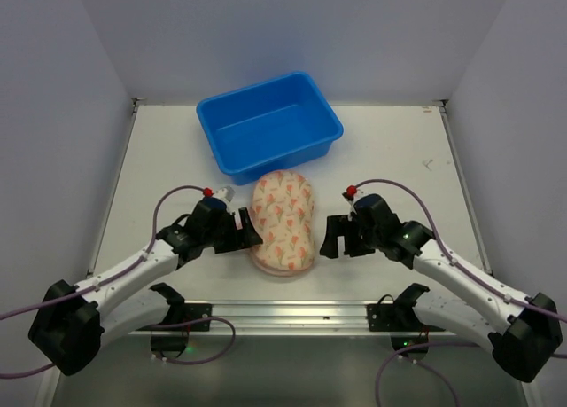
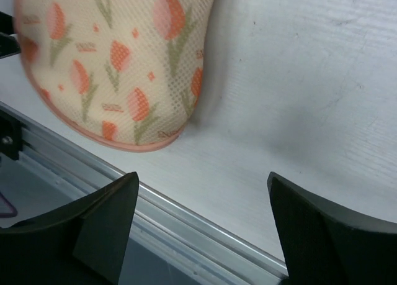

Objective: Unzip the laundry bag and remove the bra

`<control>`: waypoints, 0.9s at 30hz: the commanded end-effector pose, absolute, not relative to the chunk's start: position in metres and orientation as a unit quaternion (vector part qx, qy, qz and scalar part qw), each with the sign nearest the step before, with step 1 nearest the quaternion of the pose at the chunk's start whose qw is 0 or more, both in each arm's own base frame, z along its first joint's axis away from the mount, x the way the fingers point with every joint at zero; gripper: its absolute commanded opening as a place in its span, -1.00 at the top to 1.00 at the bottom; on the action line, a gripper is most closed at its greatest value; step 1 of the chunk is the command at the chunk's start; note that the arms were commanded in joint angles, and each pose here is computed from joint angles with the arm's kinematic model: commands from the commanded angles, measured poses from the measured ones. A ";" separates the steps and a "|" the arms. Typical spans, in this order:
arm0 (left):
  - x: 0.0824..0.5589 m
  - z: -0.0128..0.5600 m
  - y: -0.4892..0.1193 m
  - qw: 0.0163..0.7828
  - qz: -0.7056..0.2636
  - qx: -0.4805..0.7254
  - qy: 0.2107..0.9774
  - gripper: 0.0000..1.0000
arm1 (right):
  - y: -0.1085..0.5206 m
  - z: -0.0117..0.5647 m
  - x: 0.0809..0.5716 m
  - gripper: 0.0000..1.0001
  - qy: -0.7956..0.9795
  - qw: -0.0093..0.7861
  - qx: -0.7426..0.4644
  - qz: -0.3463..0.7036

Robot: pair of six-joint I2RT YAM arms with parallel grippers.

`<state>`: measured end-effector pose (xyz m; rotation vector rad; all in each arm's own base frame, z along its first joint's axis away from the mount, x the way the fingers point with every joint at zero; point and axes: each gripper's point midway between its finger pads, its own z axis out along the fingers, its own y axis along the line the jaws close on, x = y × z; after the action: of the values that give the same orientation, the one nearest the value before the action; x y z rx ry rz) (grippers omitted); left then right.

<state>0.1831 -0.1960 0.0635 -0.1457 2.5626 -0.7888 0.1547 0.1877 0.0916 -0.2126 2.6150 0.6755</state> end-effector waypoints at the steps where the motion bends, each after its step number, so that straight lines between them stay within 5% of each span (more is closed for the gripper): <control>1: 0.216 0.104 -0.183 0.308 -0.252 -0.072 0.914 -0.63 | 0.181 0.139 0.179 -0.78 0.919 0.307 -0.061 0.240; 4: 0.233 0.120 -0.183 0.349 -0.245 -0.064 0.902 -0.63 | 0.179 0.162 0.186 -0.97 0.897 0.357 -0.050 0.257; 11: 0.268 0.119 -0.195 0.356 -0.214 -0.038 0.909 -0.37 | 0.173 0.191 0.198 -0.97 0.850 0.443 -0.025 0.286; 27: 0.284 0.080 -0.222 0.310 -0.245 0.003 0.919 0.26 | 0.172 0.174 0.193 -0.97 0.849 0.439 -0.023 0.292</control>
<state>0.2650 -0.2034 0.0542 -0.0542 2.5346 -0.5362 0.1857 0.1711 0.1655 -0.0867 2.1560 0.7180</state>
